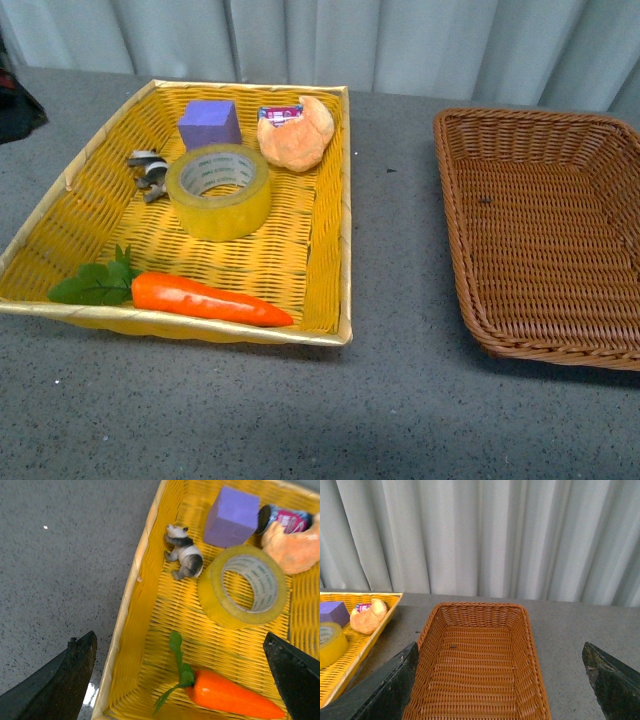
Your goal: Move tape to another basket
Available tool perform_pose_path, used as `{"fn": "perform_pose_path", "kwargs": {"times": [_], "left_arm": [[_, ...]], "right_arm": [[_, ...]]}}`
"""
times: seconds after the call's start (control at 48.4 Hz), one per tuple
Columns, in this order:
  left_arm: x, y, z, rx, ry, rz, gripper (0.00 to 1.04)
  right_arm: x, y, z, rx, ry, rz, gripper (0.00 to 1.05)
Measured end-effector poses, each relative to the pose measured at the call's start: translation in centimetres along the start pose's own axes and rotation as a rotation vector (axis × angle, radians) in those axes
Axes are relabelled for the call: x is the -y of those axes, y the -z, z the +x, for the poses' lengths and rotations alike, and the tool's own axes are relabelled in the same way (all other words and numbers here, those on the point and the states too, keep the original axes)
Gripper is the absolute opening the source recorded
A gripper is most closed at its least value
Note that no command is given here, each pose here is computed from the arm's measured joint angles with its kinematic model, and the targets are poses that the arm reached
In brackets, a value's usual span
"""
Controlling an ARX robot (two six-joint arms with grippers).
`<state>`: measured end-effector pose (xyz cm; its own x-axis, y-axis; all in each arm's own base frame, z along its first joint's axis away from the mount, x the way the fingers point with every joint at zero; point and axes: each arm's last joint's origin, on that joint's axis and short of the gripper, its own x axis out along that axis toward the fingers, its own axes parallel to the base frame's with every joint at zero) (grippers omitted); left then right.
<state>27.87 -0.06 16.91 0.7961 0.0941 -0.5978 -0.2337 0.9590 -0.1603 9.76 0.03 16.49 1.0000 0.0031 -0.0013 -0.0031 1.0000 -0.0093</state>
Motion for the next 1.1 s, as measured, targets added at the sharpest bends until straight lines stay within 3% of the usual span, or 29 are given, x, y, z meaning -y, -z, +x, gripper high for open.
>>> {"fn": "perform_pose_path", "kwargs": {"times": [0.434, 1.095], "left_arm": [[3.1, -3.4, 9.1, -0.211, -0.099, 0.01, 0.98], [9.5, -1.2, 13.4, -0.353, -0.092, 0.029, 0.98]], "right_arm": [[0.0, 0.0, 0.0, 0.0, 0.0, 0.0, 0.96], [0.0, 0.0, 0.0, 0.0, 0.0, 0.0, 0.96]]}}
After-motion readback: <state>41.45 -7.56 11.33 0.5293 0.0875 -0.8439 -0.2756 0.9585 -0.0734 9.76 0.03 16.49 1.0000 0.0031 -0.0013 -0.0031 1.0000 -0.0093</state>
